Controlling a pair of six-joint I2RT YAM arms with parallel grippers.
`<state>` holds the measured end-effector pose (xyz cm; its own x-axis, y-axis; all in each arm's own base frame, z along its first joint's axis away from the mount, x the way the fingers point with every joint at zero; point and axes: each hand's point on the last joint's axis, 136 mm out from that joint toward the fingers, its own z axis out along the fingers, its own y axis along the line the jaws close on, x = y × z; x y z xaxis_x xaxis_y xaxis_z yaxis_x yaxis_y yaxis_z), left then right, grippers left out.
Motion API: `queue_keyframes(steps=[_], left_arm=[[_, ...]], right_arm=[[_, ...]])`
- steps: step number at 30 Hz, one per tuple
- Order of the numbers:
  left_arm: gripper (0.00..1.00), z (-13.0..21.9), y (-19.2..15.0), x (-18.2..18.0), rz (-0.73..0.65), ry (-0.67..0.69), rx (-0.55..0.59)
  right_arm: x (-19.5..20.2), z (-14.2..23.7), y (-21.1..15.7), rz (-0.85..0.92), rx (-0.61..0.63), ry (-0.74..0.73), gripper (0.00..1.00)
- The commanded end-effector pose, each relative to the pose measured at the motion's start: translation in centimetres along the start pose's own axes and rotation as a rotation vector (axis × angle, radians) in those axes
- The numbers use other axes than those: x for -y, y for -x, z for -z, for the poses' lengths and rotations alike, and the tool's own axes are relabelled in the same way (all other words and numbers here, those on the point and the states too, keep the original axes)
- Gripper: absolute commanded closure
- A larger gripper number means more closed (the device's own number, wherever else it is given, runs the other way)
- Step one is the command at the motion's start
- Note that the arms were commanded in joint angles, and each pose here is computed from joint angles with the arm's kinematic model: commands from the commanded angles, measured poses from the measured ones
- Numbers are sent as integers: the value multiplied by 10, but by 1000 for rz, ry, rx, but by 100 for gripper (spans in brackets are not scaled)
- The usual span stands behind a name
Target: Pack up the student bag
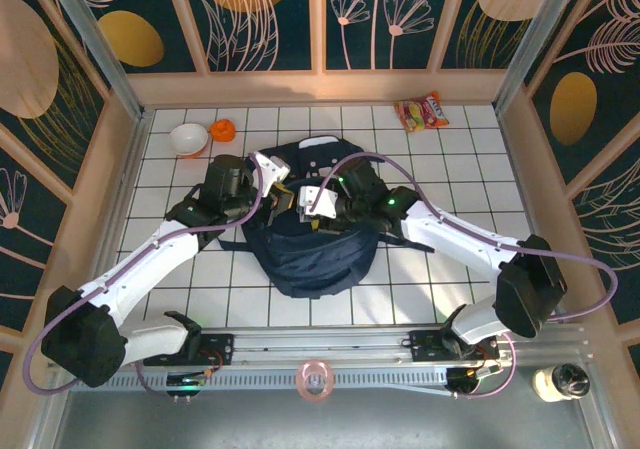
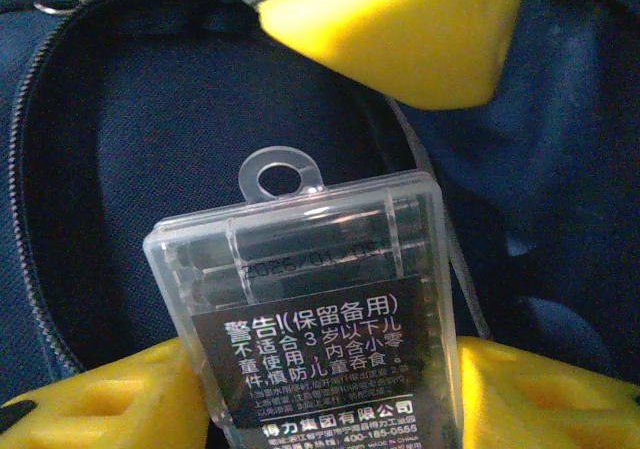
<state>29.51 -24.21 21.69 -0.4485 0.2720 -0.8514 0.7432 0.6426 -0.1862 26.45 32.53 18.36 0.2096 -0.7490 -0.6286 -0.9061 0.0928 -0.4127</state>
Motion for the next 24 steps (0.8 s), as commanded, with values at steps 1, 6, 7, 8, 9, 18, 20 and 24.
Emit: queue_keyframes(steps=[1,6,7,8,9,18,20,24], left_arm=[[100,22,55,14,-62,-36,184],[100,20,56,10,-53,-18,187],[100,20,57,10,-50,-16,190],[100,20,57,10,-49,-16,189],[100,19,58,10,-48,-19,188],[100,18,59,11,-48,-27,189],[100,18,60,11,-51,-27,191],[100,17,54,11,-64,-26,175]], right_arm=[[26,11,10,-51,18,-98,37],[26,18,5,-70,-3,-115,35],[26,20,5,-74,-1,-119,34],[25,22,5,-76,-1,-117,34],[24,24,4,-76,0,-116,34],[21,26,0,-114,1,-106,17],[20,25,0,-118,1,-104,1],[26,41,13,-124,62,-129,1]])
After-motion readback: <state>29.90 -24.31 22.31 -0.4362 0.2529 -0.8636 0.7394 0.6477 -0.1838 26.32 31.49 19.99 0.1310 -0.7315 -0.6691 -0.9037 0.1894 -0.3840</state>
